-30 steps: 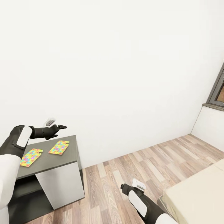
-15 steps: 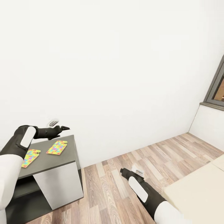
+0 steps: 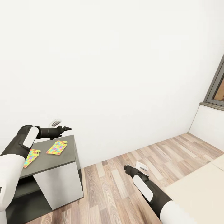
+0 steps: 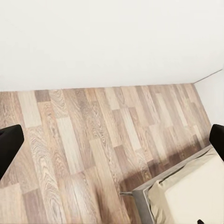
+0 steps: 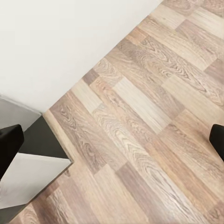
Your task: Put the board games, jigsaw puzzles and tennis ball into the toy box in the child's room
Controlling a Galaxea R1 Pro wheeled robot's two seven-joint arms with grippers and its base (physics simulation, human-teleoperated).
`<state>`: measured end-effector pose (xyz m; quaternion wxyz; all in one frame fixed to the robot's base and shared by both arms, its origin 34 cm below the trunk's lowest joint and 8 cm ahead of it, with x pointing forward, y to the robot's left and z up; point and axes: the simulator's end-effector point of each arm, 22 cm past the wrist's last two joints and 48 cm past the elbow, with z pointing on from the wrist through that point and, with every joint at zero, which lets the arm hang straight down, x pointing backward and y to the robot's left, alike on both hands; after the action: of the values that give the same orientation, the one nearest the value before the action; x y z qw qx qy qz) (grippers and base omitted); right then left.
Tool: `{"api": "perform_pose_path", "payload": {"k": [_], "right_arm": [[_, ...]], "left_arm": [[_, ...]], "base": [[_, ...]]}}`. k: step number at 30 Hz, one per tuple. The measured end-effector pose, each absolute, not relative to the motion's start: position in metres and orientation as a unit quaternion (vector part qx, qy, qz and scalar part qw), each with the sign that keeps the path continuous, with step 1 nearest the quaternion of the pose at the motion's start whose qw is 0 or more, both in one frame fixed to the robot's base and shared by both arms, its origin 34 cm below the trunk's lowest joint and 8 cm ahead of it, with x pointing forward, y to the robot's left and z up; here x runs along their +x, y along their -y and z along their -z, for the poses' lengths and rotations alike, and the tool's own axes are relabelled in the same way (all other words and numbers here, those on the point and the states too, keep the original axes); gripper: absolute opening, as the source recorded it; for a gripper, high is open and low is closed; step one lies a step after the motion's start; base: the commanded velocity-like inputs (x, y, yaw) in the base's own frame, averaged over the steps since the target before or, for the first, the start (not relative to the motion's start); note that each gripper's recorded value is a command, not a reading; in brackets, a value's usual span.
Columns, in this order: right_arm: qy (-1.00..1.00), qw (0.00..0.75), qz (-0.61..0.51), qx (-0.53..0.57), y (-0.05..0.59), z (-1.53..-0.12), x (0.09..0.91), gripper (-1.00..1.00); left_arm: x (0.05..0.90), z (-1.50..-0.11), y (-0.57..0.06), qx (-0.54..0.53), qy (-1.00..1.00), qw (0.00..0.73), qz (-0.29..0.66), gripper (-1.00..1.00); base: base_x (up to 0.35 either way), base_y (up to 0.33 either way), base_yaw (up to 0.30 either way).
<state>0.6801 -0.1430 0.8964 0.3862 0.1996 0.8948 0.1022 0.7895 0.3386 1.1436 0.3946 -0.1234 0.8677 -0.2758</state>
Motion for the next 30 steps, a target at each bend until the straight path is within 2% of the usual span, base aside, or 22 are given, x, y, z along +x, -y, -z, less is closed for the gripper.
{"api": "perform_pose_path", "payload": {"k": [9, 30], "right_arm": [[-0.893, 0.388, -0.102, 0.203, 0.1454, -0.898, 0.6818, 1.0], [-0.894, 0.386, -0.103, 0.203, 0.1453, -0.8965, 0.6814, 1.0]], "left_arm": [[0.7899, -1.143, -0.3379, -0.123, -0.868, 0.394, 0.276, 1.0], [0.7897, -1.1401, -0.3378, -0.123, -0.869, 0.393, 0.276, 1.0]], "base": [[0.0, 0.0, -0.083], [0.0, 0.0, -0.267]]}}
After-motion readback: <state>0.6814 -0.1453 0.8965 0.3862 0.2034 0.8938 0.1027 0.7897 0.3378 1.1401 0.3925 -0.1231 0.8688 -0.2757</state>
